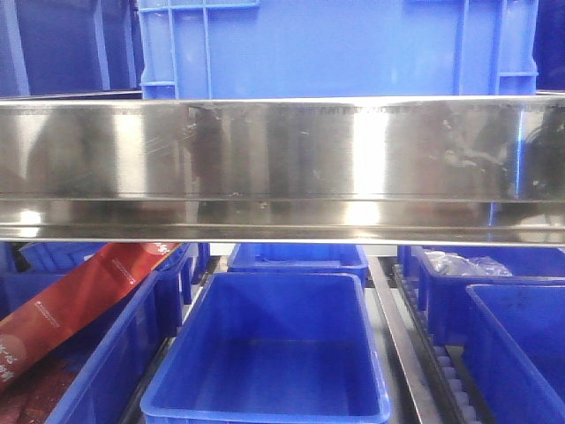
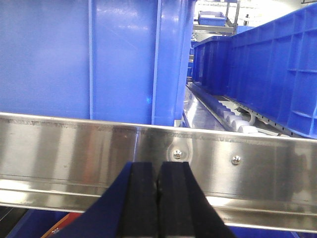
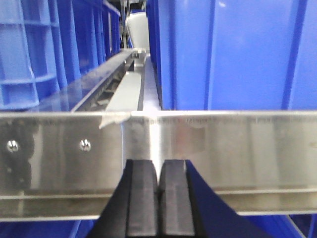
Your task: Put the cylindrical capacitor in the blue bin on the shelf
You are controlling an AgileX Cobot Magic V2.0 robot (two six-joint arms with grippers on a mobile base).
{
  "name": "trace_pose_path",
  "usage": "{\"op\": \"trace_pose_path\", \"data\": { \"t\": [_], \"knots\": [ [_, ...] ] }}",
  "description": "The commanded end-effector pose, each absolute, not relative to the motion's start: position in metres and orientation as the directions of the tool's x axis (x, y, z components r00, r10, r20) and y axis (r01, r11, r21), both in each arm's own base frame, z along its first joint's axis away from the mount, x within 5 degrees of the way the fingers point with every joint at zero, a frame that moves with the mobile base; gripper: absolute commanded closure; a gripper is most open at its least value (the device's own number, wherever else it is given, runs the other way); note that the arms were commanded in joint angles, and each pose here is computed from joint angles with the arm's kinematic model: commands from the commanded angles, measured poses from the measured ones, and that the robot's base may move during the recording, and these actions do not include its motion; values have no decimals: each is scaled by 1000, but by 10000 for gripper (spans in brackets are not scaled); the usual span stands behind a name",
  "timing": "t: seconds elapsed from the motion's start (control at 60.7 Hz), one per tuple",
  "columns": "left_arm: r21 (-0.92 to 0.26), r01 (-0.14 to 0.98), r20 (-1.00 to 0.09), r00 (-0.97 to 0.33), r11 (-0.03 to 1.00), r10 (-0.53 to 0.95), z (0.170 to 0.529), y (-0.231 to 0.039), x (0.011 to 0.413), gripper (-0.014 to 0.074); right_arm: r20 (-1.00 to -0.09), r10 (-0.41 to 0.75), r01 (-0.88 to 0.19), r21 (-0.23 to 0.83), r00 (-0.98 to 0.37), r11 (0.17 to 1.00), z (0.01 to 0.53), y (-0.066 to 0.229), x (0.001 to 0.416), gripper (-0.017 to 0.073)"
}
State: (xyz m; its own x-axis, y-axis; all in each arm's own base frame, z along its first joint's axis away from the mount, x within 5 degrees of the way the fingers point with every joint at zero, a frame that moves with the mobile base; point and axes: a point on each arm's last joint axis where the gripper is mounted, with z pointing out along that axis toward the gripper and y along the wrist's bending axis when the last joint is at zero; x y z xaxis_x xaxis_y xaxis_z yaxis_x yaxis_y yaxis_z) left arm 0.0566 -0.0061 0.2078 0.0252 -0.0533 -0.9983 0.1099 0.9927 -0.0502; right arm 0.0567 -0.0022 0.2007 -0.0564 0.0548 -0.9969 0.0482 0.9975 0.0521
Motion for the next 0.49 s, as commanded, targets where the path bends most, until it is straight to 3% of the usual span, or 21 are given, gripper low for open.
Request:
{"op": "trace_pose_path", "data": {
  "t": [0.0,0.478],
  "knots": [
    [-53,118,-997,50,992,-59,210,-6,56,705,-999,44,52,43,-23,998,203,-3,56,661],
    [-53,118,-997,50,992,-59,210,-6,56,705,-999,44,52,43,-23,998,203,-3,56,661]
  ]
}}
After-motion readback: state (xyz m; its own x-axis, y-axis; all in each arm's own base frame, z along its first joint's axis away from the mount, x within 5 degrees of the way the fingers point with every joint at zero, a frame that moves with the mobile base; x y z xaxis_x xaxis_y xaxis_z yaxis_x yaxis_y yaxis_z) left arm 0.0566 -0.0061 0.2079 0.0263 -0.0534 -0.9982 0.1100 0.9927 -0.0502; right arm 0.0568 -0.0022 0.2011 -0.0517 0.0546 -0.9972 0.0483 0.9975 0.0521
